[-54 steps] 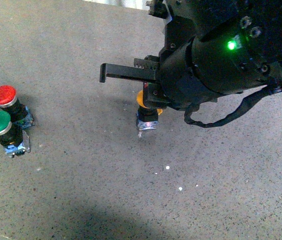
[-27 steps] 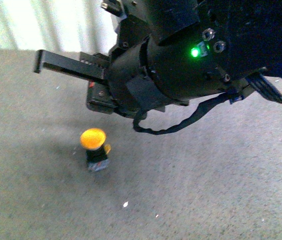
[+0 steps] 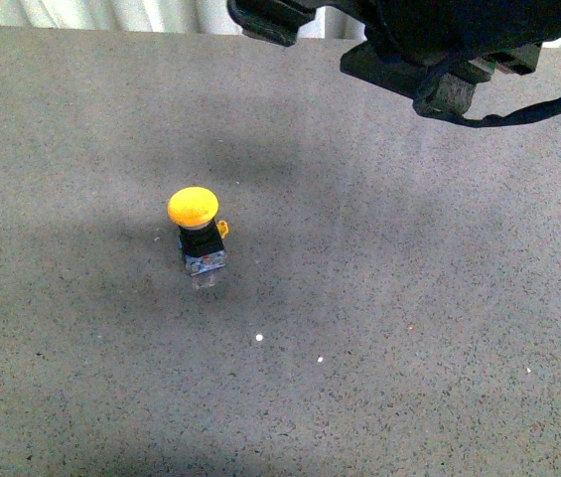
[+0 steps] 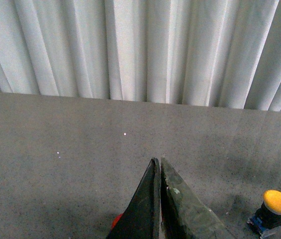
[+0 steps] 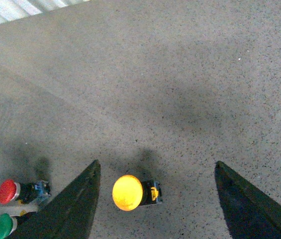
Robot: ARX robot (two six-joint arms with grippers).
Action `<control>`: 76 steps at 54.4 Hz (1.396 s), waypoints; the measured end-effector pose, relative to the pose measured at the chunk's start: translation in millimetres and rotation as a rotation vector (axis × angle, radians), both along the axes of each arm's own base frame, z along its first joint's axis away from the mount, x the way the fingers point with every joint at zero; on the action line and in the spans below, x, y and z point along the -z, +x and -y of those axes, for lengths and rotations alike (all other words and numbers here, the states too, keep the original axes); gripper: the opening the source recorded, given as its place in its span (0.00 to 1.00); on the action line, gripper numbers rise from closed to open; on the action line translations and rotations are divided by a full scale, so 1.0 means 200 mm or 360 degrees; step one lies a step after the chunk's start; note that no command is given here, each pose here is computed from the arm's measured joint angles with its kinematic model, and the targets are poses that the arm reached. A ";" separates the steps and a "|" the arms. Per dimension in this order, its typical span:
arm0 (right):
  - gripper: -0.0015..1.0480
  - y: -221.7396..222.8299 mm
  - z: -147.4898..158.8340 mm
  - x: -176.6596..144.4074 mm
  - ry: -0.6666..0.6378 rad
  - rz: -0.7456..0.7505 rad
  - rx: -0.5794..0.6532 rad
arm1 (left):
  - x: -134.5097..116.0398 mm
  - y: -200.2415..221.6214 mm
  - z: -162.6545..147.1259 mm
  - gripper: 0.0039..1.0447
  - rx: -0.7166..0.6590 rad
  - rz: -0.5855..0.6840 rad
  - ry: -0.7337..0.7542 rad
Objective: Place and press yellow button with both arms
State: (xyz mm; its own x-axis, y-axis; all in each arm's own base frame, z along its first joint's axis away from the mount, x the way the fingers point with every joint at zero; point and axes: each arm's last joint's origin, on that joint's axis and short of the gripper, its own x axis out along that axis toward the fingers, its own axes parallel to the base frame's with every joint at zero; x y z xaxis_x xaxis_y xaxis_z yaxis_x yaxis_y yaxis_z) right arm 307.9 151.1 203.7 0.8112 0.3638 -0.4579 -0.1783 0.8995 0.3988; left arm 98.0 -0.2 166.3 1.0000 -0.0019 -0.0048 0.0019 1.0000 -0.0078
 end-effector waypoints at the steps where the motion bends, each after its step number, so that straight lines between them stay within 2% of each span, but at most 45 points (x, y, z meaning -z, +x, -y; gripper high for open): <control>1: 0.69 0.00 0.00 0.01 -0.0041 0.0115 0.0076 | 0.00 0.00 0.00 0.01 0.0000 0.0000 0.0000; 5: 0.57 -0.04 0.06 0.04 -0.0251 0.0509 0.0310 | 0.00 0.00 0.00 0.01 0.0001 0.0000 0.0000; 10: 0.44 -0.13 0.19 0.07 -0.0388 0.0741 0.0454 | 0.00 0.00 0.00 0.01 -0.0001 0.0000 -0.0001; 17: 0.24 -0.26 0.34 0.05 -0.0467 0.0878 0.0484 | 0.00 0.00 0.00 0.01 0.0000 0.0000 0.0000; 24: 0.01 -0.39 0.46 0.10 -0.0534 0.0865 0.0474 | 0.00 0.00 0.00 0.01 0.0001 0.0000 0.0000; 51: 0.01 -0.70 0.67 0.21 -0.0553 0.0852 0.0459 | 0.00 0.00 0.00 0.01 0.0000 0.0000 0.0000; 76: 0.01 -0.84 0.75 0.18 -0.0547 0.0882 0.0471 | 0.00 0.00 0.00 0.01 0.0000 -0.0001 0.0000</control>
State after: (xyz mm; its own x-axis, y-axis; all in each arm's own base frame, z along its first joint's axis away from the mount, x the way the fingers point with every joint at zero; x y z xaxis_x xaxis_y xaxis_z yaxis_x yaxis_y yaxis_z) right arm 139.3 0.5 167.4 1.0000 0.0019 0.0010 -0.0019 1.0000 0.0055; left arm 98.0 -0.2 166.3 1.0000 -0.0019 -0.0051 0.0019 1.0000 -0.0078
